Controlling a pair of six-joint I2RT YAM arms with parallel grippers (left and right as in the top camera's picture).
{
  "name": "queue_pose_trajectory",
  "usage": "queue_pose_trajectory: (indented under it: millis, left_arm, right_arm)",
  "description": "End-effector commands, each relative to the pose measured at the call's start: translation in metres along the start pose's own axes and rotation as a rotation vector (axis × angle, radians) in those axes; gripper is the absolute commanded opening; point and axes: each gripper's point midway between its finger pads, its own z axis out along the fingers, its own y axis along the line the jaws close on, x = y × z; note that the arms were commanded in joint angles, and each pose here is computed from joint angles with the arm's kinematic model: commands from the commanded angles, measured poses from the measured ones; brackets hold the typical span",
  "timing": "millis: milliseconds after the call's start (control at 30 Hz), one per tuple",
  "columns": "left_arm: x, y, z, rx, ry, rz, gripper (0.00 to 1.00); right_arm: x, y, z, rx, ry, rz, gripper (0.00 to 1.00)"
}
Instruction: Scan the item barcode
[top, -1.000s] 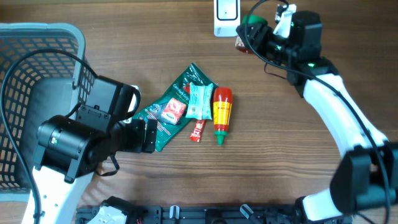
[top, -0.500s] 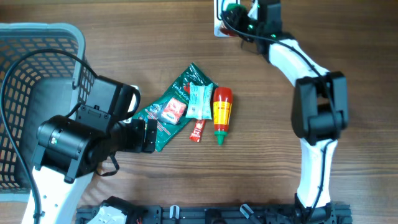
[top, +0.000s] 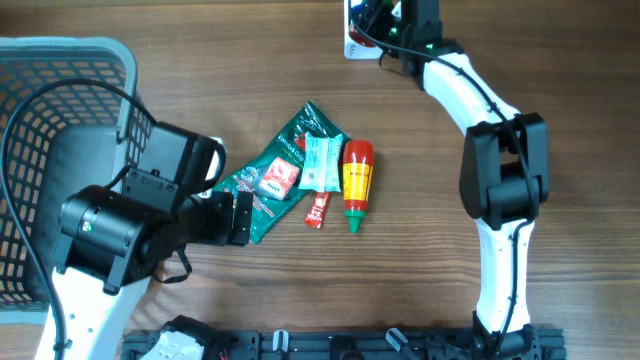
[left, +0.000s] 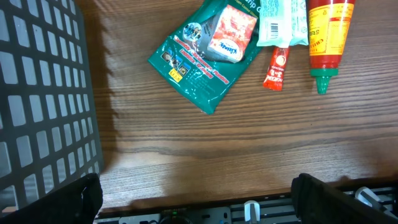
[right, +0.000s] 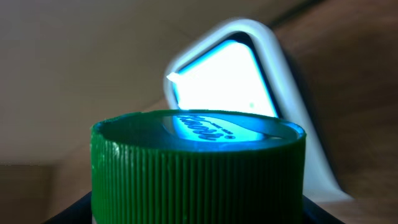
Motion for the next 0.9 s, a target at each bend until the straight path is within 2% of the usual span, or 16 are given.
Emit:
queue_pose_trajectory:
  millis: [0, 100, 233, 300, 433, 600, 800, 867]
  left_arm:
    - [0.000, -0.001, -0.002, 0.013, -0.010, -0.015, 1.00]
    - [0.000, -0.001, -0.002, 0.013, -0.010, -0.015, 1.00]
    - [0.000, -0.001, -0.002, 0.013, -0.010, -0.015, 1.00]
    - [0.000, -0.001, -0.002, 0.013, -0.010, -0.015, 1.00]
    - [0.000, -0.001, -0.002, 0.013, -0.010, -0.015, 1.00]
    - [0.000, -0.001, -0.002, 0.013, -0.010, -0.015, 1.00]
    - [0.000, -0.001, -0.002, 0.013, -0.010, -0.015, 1.00]
    - [0.000, -0.001, -0.002, 0.013, -0.010, -0.015, 1.00]
  right_arm:
    - [-0.063, 0.012, -0.051, 0.032, -0.094, -0.089, 0.28]
    - [-0.096, -0.010, -0.105, 0.160, -0.129, -0.087, 0.28]
    - [-0.128, -0.064, -0.184, 0.371, -0.161, -0.054, 0.28]
    - [-0.137, -0.097, -0.216, 0.480, -0.167, -0.026, 0.29]
    - [-0.142, -0.193, -0.280, 0.760, -0.156, 0.101, 0.29]
    - [-0.133, -0.286, -0.318, 0.922, -0.118, 0.208, 0.29]
    - [-0.105, -0.364, -0.316, 0.988, -0.023, 0.265, 0.29]
    - [-0.100, -0.379, -0.315, 1.024, -0.011, 0.267, 0.33]
